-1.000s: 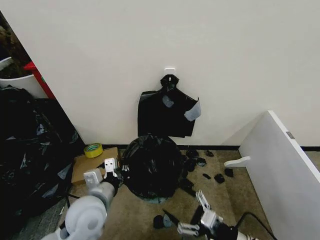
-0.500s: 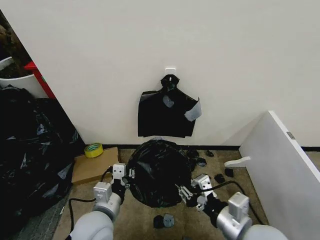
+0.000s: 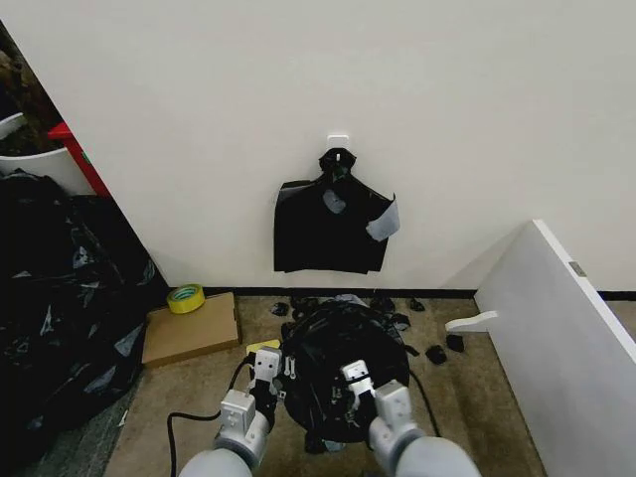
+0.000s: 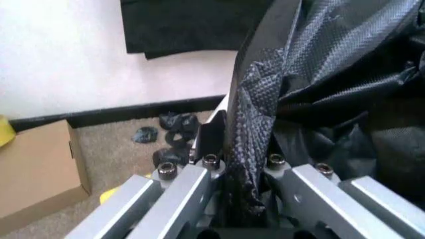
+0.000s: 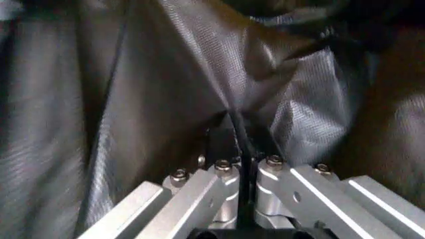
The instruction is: Place the garbage bag over the trash bin.
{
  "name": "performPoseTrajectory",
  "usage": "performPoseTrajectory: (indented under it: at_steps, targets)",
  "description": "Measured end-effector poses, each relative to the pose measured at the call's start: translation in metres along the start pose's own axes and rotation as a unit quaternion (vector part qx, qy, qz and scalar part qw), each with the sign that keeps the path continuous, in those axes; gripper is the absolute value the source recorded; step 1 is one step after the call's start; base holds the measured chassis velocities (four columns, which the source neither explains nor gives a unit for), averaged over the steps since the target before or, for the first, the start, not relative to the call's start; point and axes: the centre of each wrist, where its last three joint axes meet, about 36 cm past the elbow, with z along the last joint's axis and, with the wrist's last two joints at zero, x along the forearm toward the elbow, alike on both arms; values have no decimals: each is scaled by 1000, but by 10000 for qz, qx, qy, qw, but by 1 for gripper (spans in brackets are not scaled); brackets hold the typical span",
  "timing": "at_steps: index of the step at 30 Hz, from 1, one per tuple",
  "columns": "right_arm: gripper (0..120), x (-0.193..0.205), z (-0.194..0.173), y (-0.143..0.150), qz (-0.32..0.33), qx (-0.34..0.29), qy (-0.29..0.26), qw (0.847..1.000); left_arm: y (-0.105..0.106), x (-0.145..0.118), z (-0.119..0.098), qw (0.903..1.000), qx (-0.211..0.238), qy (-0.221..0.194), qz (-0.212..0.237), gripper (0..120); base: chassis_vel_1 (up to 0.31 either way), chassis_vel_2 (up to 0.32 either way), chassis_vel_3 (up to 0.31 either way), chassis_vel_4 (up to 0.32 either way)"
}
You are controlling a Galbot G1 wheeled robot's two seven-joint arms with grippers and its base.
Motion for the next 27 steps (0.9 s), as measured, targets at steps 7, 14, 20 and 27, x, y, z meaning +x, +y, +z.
performPoseTrajectory:
  at_steps: [7, 14, 20, 27]
  targets:
    - [0, -38, 11, 6, 377, 416, 136, 9983, -1, 10, 4, 10000, -83, 6, 28, 2, 0, 0, 0, 0]
    - [0, -61, 9, 10, 556, 637, 132, 9963, -2, 16, 6, 9999, -150, -31, 44, 2, 0, 0, 0, 0]
    - [0, -73, 13, -1, 732, 820, -18, 9939, -1, 15, 5, 9999, -155, -33, 46, 2, 0, 0, 0, 0]
    - [0, -66, 20, 2, 641, 1048, 130, 9923, 1, 16, 5, 9997, -238, -20, 90, 2, 0, 0, 0, 0]
